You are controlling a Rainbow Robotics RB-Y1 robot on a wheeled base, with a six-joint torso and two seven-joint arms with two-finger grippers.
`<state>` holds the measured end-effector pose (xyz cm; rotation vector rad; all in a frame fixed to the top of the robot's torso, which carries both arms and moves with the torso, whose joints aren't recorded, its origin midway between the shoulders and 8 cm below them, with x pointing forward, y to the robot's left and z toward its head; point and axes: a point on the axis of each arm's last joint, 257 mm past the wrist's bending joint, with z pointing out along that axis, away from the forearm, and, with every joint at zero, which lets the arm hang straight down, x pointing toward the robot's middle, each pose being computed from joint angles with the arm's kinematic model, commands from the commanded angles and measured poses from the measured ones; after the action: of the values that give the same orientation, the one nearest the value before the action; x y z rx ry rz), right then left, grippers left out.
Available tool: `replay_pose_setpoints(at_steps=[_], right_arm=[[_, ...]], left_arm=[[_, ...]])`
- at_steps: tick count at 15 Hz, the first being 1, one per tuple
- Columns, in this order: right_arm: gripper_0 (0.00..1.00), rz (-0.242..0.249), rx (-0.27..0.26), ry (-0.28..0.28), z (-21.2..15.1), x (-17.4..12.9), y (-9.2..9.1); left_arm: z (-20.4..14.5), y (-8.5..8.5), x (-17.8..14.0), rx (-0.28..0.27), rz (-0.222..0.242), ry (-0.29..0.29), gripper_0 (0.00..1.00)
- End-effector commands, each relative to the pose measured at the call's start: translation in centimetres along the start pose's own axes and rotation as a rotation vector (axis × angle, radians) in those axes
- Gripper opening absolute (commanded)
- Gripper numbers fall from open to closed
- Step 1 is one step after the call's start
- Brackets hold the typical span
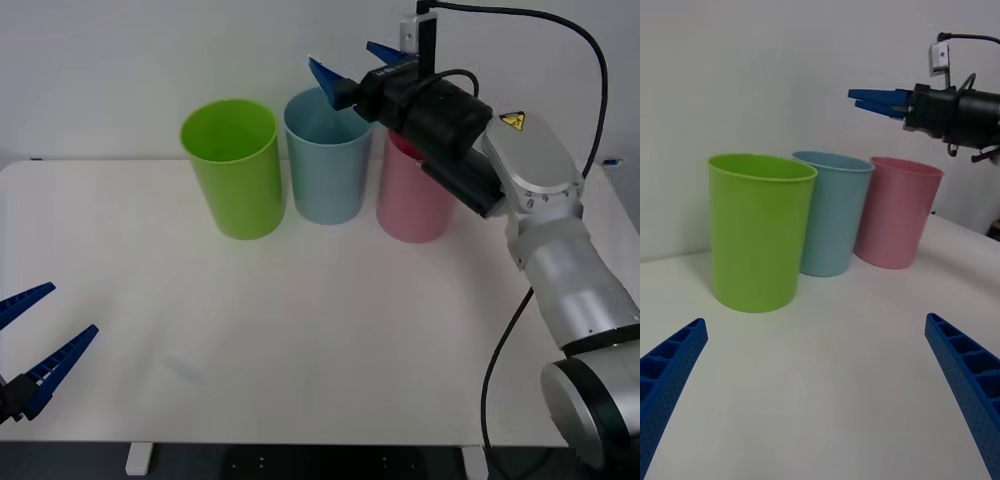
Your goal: Grasp the object on the table and drop it into the matching bin: aluminum can to the light blue bin, PET bottle to the pink bin.
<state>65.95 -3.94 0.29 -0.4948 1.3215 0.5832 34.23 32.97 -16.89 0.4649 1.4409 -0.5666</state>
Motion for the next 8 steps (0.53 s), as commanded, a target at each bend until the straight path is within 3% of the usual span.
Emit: replay_pose_setpoints(at_steps=[1,8], right_arm=[[1.00,-0.019,-0.031,-0.011,-2.3,0.0,0.5],[1.00,-0.048,-0.108,0.002,-10.2,1.6,1.7]], left_arm=[[0.0,0.0,0.0,0.000,0.000,0.000,1.00],[0.0,0.0,0.0,0.000,0.000,0.000,1.00]])
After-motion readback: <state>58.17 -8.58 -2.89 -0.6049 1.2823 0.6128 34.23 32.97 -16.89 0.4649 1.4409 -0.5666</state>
